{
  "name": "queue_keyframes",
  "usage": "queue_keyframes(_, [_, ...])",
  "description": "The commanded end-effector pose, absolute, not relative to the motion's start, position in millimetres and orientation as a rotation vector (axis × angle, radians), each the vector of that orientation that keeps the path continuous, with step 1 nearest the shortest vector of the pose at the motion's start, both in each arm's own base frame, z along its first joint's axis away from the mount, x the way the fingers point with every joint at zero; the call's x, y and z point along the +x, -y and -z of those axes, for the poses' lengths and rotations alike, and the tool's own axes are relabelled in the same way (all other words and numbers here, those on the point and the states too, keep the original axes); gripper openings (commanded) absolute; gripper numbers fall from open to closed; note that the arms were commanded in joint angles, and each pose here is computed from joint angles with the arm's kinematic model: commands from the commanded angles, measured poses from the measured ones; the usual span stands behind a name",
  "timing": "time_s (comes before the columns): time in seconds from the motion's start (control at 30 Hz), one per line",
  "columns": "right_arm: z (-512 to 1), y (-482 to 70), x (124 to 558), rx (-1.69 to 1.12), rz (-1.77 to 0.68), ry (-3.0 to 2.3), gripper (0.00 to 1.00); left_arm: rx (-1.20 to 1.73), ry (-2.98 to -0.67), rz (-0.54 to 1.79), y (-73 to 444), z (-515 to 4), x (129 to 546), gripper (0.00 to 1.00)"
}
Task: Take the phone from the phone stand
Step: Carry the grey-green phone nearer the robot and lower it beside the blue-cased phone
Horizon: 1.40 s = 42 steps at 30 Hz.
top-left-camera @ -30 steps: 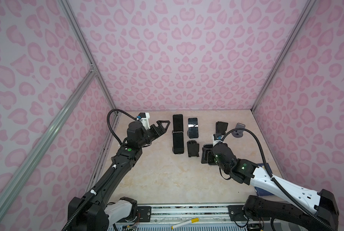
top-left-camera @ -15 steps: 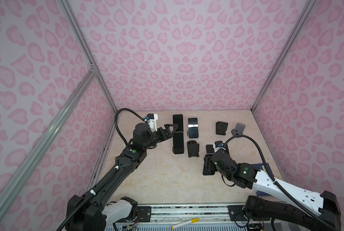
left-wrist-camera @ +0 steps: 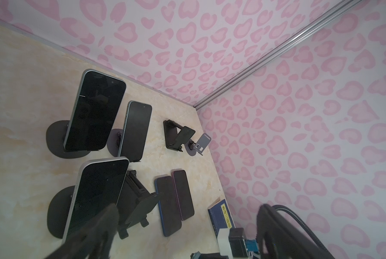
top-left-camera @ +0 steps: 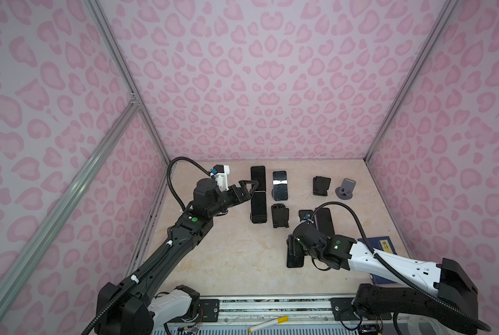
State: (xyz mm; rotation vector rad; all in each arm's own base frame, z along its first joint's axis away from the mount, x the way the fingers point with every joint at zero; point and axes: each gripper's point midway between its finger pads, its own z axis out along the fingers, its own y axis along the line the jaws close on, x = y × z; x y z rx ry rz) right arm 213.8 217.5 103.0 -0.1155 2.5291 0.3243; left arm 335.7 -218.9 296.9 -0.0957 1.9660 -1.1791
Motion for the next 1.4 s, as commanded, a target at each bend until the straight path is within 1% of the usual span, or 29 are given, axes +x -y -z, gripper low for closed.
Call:
queue_keyframes(0.0, [-101, -223, 215, -0.100, -0.350, -2.536, 0.68, -0.083, -1.956, 1.179, 219, -302, 336, 0.99])
queue_keyframes(0.6, [-75, -237, 223, -0.083, -0.326, -2.581, 0.67, -0.076, -1.959, 1.193, 222, -302, 336, 0.99])
queue_keyframes(1.17, [-41, -233, 234, -0.046, -0.211, -2.600, 0.67, -0.077, -1.966, 1.199, 223, -301, 336, 0.99])
queue_keyframes(1.37, [-31, -228, 233, -0.014, -0.205, -2.607, 0.69, -0.080, -1.974, 1.212, 225, -300, 336, 0.99])
